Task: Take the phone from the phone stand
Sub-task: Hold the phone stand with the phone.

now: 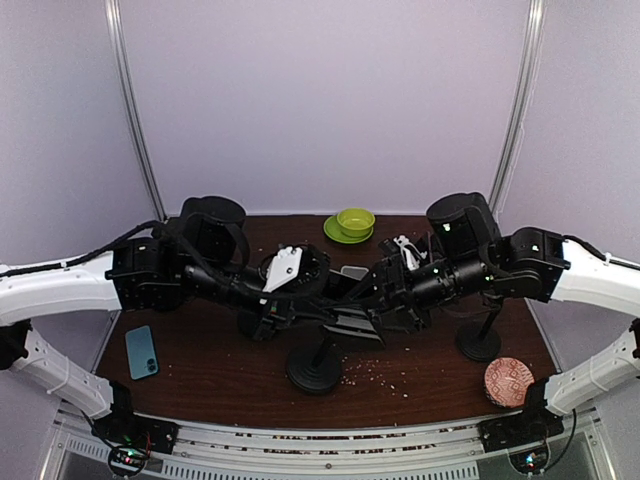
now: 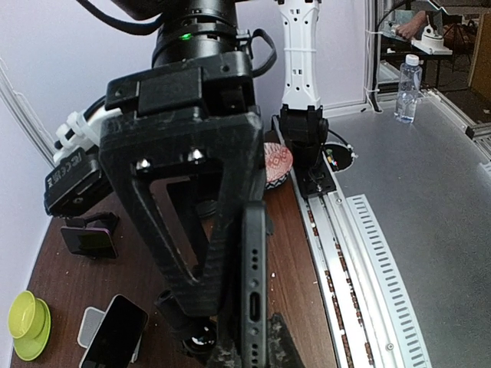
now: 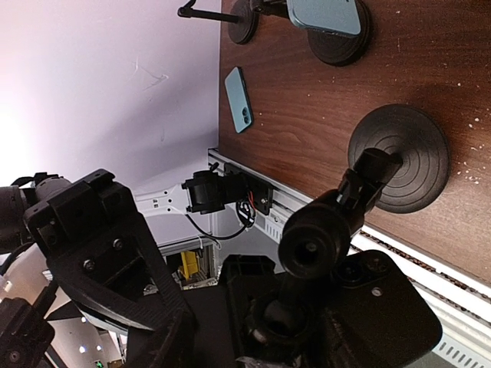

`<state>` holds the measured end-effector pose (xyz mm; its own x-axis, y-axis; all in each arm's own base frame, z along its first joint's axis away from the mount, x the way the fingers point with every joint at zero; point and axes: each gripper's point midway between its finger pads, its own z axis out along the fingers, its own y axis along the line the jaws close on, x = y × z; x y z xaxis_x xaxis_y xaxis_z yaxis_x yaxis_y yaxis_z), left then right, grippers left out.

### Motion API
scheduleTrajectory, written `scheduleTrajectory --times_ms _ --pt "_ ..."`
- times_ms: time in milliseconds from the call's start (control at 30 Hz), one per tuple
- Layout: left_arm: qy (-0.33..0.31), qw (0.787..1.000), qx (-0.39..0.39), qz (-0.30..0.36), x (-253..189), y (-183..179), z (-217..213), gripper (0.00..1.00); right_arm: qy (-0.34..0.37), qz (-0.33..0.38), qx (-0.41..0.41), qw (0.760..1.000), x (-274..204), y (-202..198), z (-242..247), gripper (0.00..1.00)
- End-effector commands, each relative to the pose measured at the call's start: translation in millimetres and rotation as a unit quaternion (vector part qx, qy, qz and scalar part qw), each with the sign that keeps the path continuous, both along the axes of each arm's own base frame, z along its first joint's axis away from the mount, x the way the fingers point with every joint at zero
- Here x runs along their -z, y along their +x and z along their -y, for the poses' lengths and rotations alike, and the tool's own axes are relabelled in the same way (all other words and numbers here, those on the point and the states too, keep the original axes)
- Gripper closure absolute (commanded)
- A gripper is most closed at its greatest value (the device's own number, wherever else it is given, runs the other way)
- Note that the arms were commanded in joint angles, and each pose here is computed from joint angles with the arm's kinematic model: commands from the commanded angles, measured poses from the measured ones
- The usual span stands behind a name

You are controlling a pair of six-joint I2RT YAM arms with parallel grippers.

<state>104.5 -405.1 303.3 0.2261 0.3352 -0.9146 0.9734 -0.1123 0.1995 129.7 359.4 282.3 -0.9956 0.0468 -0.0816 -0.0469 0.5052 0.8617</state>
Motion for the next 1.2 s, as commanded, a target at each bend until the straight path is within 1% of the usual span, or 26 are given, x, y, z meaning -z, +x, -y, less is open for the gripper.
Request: scheduleTrajectory --times_ms 0,233,300,500,700,967,1167 --pt "-0.134 0.989 0.002 0.067 -86 4 11 1.00 0.039 -0.005 -0.020 0.999 -16 -5 -11 0.46" --pt "-0.139 0.988 -0.013 0.068 -87 9 13 1.00 0.053 -0.017 -0.026 0.998 -19 -11 -13 0.54" --pt "-0.140 0.988 -0.015 0.065 -88 10 13 1.00 0.056 -0.019 -0.031 0.998 -21 -14 -14 0.59" --pt "-0.137 0.988 -0.030 0.060 -86 14 14 1.00 0.058 -0.021 -0.041 0.997 -23 -22 -15 0.77" --pt "-0.131 0.989 -0.030 0.053 -83 12 16 1.00 0.045 -0.017 -0.041 0.998 -21 -25 -9 0.88" --pt "-0.132 0.990 -0.042 0.038 -87 14 15 1.00 -0.008 -0.003 -0.034 0.999 -7 -25 8 0.94" --pt "-0.111 0.991 -0.060 0.041 -83 21 17 1.00 -0.049 0.007 -0.030 0.998 3 -24 18 0.98"
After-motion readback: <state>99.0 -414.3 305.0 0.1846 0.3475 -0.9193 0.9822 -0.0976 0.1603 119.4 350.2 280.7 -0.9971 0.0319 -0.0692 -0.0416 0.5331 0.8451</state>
